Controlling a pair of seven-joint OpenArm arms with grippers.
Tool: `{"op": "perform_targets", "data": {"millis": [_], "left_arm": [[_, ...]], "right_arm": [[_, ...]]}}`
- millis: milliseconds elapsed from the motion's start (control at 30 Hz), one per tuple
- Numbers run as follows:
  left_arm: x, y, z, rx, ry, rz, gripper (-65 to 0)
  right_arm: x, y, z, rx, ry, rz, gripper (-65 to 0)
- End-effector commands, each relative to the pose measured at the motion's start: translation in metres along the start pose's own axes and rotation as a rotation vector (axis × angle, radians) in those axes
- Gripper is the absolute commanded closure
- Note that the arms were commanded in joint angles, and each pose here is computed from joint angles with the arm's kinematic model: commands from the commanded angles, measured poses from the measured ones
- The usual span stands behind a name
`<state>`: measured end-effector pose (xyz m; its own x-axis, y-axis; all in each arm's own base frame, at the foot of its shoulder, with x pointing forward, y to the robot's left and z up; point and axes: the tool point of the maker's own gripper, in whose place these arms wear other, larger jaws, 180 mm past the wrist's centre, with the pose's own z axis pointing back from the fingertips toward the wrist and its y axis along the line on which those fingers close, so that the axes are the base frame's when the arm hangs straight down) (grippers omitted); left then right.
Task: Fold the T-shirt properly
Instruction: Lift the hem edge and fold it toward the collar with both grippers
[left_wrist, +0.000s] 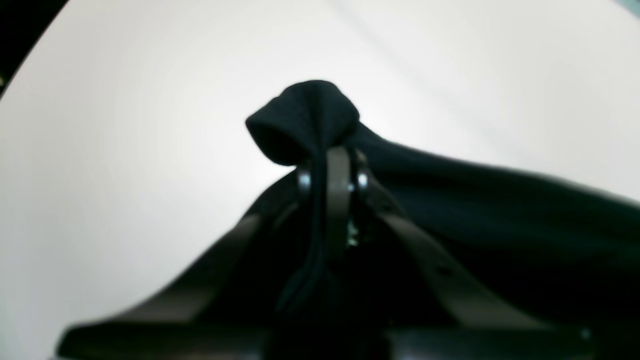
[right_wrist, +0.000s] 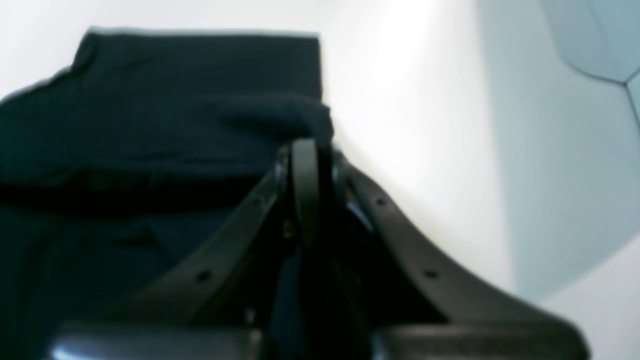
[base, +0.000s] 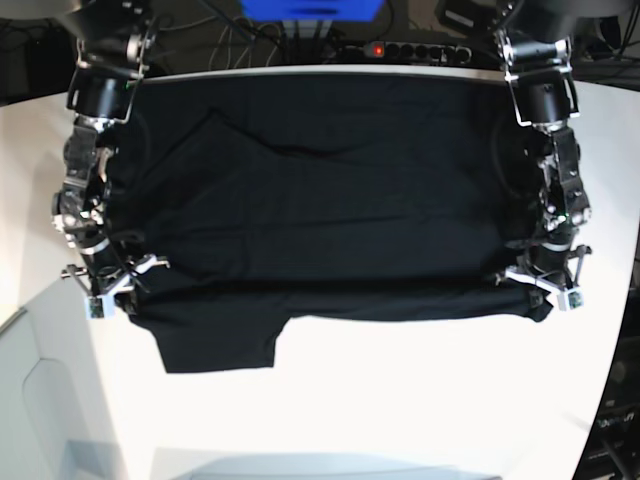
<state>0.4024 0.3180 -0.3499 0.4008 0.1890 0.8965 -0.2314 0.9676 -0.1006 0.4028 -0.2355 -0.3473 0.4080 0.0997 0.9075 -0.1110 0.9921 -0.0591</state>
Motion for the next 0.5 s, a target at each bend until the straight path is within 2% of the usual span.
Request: {"op": "perform_targets", "data": {"millis": [0, 267, 467], "left_arm": [[0.022, 0.005, 0.003, 0.008, -0.063, 0.000, -0.3], [0.007, 0.016, 0.032, 0.038, -0.068, 0.022, -0.3], [-0.023, 0.029, 0.044, 0.064, -0.011, 0.019, -0.3]], "right_arm": [[0.031, -0.006, 0.005, -0.010, -0.098, 0.014, 0.0], [0.020, -0.008, 0.038, -0.034, -0.107, 0.051, 0.0], [-0.012, -0.013, 0.052, -0.057, -0.049, 0.020, 0.0]]}}
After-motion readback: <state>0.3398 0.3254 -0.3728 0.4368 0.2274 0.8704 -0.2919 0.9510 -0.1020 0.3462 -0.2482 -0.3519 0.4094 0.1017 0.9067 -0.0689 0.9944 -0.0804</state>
